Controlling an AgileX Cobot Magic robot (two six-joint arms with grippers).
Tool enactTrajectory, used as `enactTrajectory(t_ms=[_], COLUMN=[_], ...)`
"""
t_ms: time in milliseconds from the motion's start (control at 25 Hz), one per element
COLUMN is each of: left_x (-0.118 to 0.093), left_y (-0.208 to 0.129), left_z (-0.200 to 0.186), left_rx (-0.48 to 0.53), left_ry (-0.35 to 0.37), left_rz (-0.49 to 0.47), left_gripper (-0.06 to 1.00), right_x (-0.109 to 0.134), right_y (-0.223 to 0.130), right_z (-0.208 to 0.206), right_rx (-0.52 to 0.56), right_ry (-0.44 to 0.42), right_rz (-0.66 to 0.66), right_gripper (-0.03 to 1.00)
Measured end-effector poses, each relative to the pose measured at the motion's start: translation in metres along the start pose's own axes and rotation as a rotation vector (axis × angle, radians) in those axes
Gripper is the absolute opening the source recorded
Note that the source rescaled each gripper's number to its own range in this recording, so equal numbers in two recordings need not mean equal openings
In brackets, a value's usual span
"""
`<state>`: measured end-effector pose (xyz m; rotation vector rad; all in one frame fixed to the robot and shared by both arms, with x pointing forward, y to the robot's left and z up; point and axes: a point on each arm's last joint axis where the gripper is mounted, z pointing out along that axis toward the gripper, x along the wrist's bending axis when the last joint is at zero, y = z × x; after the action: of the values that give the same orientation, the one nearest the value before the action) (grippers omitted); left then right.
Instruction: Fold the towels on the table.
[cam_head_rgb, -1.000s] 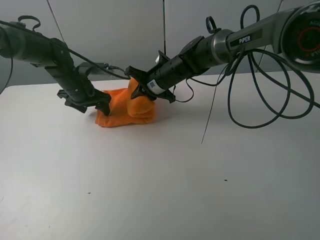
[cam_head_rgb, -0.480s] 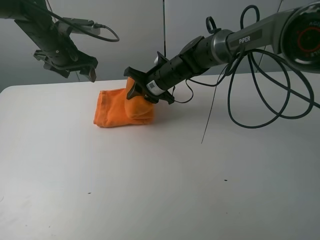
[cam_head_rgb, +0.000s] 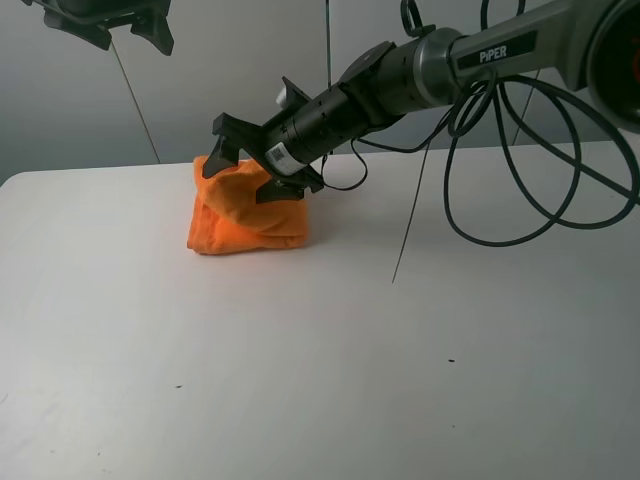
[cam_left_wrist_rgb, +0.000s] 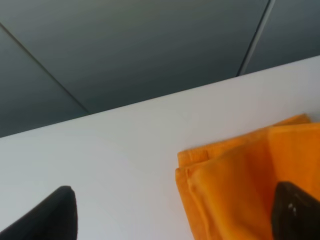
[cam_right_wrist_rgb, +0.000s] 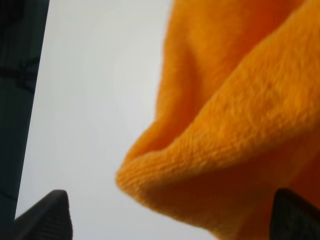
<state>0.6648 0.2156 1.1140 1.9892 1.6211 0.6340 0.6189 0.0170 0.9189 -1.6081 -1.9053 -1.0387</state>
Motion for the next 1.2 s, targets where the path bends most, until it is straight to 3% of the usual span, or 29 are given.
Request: enactTrajectory(t_ms=[160, 520, 720, 920, 1200], left_x=[0.000, 0.000, 0.000, 0.001, 0.003], left_y=[0.004, 0.000, -0.003, -0.001, -0.010], left_z=[-0.008, -0.008, -0.011, -0.036, -0.069], left_rx=[0.000, 0.051, 0.080, 0.061, 0.100], left_ry=[0.000, -0.005, -0.005, -0.004, -0.004], left_rz=[-0.003, -0.007, -0.007, -0.011, -0.015], left_gripper=[0.99, 0.99, 0.99, 0.99, 0.99], right_x=[0.014, 0.017, 0.034, 0.038, 0.023], right_y=[-0.011, -0.010, -0.005, 0.009, 0.025], right_z=[0.012, 0.010, -0.010, -0.051, -0.128], right_rx=[0.007, -0.008, -0.031, -0.055, -0.049], right_ry=[0.009, 0.015, -0.016, -0.137, -0.423], right_rz=[-0.032, -0.054, -0.204, -0.317, -0.334], right_gripper=[0.85, 0.85, 0.85, 0.85, 0.85])
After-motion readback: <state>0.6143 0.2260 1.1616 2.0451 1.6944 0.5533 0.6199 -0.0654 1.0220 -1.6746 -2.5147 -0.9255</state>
